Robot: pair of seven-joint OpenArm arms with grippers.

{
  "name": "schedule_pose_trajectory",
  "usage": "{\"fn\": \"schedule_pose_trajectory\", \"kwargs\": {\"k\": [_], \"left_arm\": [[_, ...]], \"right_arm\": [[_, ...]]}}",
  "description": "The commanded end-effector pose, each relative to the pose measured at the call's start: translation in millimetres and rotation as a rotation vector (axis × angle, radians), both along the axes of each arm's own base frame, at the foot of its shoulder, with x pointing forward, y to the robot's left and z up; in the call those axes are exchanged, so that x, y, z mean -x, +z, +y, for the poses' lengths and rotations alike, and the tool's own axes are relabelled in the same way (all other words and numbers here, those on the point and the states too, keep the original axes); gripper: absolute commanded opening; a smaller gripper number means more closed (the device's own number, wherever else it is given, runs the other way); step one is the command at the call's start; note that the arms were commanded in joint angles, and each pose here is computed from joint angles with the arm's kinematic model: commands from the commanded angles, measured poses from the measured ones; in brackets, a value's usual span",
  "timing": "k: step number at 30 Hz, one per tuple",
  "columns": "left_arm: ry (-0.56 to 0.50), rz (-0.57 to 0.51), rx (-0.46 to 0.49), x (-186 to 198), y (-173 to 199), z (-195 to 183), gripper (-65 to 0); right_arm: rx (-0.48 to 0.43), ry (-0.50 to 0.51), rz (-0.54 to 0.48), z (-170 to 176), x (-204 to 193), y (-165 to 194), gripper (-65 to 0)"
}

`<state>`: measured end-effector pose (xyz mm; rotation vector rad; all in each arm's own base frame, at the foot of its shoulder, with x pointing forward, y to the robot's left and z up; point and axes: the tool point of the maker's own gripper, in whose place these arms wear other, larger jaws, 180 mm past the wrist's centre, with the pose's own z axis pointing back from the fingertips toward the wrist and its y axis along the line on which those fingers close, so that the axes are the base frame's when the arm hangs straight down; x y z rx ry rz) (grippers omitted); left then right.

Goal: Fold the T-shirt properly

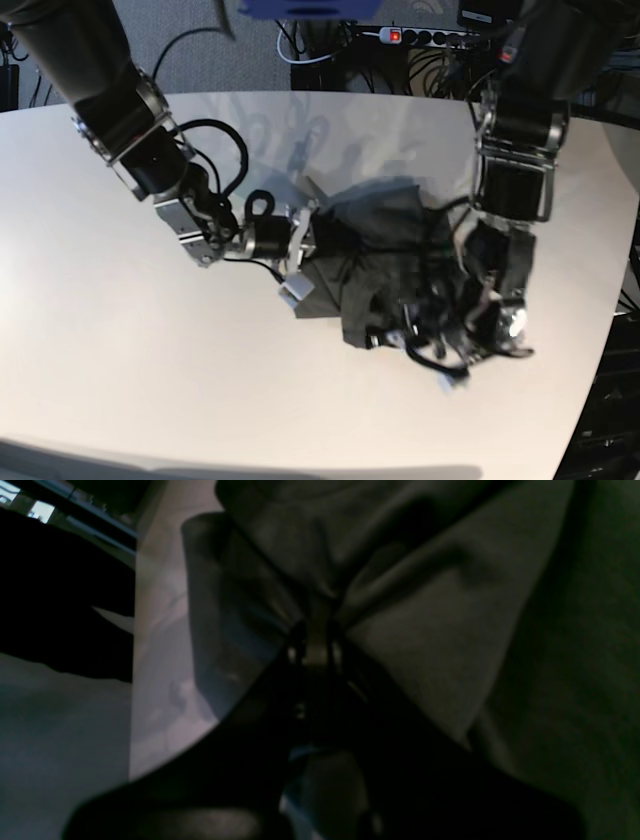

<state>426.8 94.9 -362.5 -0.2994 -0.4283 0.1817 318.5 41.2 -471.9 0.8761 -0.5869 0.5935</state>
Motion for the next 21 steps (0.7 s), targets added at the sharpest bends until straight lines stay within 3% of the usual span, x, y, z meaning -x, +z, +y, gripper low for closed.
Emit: {"fn": "schedule_pose_trajectory", "kwargs": {"k": [1, 5, 9, 17, 21], "left_arm": [[-0.002, -0.08, 0.034, -15.8, 33.2, -3.3, -62.8], [0.029, -0.11, 0.101, -10.8, 56.7, 11.3, -62.8], [0.008, -0.023, 0.159, 6.0, 57.8, 17.7, -62.8], [0.048, 0.087, 0.092, 43.6, 12.9, 53.8, -62.8], [0.045, 0.116, 0.077, 53.5, 1.8, 54.7, -62.8]], "right_arm": [[0.413, 0.161, 0.134, -57.9, 57.2, -72.7, -64.4], [0.412, 0.162, 0.138, -57.8, 59.5, -73.8, -64.4], [0.412, 0.161, 0.133, -57.8, 57.0, -72.6, -64.4], [0.412, 0.162, 0.138, -57.8, 59.5, -73.8, -64.4], [0.411, 0.161, 0.134, -57.4, 57.6, -72.7, -64.4]]}}
